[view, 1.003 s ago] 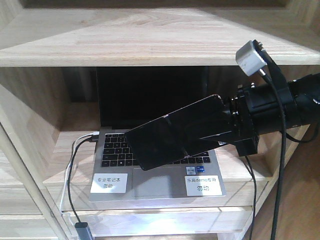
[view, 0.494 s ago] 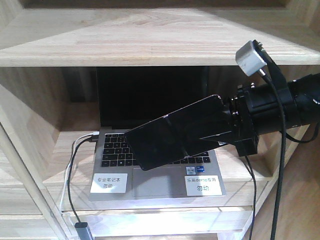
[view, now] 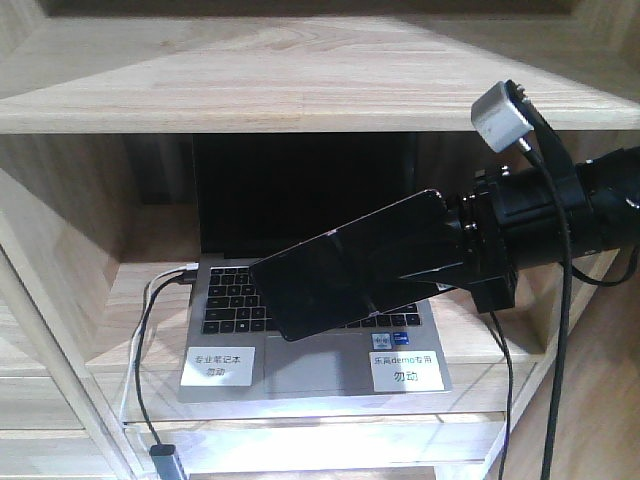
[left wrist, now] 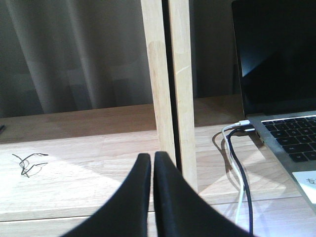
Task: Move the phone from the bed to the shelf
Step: 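Approach the shelf with the laptop, holding the phone steady, then raise the right gripper and move the phone onto the upper shelf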
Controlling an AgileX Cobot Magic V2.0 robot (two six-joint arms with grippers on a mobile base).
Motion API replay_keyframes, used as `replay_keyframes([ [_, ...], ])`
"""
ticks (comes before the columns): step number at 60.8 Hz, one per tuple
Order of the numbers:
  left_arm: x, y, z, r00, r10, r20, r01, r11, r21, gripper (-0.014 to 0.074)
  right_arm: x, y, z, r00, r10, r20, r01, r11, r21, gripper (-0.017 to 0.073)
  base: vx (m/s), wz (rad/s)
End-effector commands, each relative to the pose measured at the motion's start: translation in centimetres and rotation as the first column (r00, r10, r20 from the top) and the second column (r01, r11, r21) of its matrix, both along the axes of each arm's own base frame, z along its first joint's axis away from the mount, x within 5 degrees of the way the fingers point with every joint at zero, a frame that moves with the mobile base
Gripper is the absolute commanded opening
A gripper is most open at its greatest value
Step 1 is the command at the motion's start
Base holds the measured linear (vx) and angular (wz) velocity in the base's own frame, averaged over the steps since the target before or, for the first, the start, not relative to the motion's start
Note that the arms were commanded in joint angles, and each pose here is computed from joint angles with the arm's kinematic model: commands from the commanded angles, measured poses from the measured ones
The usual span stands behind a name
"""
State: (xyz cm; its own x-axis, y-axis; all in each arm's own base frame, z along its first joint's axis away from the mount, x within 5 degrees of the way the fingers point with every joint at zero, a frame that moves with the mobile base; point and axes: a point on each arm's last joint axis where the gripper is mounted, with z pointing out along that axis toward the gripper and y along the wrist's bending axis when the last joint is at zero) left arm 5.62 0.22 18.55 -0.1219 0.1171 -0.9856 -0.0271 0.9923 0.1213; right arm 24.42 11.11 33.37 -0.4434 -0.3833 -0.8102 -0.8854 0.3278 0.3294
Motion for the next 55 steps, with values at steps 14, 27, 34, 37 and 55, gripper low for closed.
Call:
replay_keyframes([
  [14, -0.1, 0.0, 1.5, 0.994, 0.003, 0.107, -0.002, 1.000, -0.010, 0.0001, -3.9, -0.1, 4.9, 0.995, 0.034, 0.097, -0.044, 0.993, 0.110, -0.0002, 0.00, 0.00],
  [27, -0.1, 0.0, 1.5, 0.994, 0.003, 0.107, -0.002, 1.000, -0.010, 0.0001, -6.7, -0.5, 7.5, 0.984, -0.034, 0.174, 0.006, 0.987, 0.163, -0.0002, 0.00, 0.00],
  [34, -0.1, 0.0, 1.5, 0.994, 0.003, 0.107, -0.002, 1.000, -0.010, 0.0001, -7.5, -0.8, 9.8, 0.969, -0.104, 0.225, 0.056, 0.976, 0.208, -0.0002, 0.00, 0.00],
  [37, -0.1, 0.0, 1.5, 0.994, 0.003, 0.107, -0.002, 1.000, -0.010, 0.0001, -7.7, -0.8, 10.9, 0.961, -0.124, 0.246, 0.068, 0.972, 0.226, -0.0002, 0.00, 0.00],
  [55, -0.1, 0.0, 1.5, 0.994, 0.003, 0.107, -0.002, 1.000, -0.010, 0.0001, -7.0, -1.1, 17.1, 0.889, -0.235, 0.393, 0.111, 0.943, 0.314, -0.0002, 0.00, 0.00],
])
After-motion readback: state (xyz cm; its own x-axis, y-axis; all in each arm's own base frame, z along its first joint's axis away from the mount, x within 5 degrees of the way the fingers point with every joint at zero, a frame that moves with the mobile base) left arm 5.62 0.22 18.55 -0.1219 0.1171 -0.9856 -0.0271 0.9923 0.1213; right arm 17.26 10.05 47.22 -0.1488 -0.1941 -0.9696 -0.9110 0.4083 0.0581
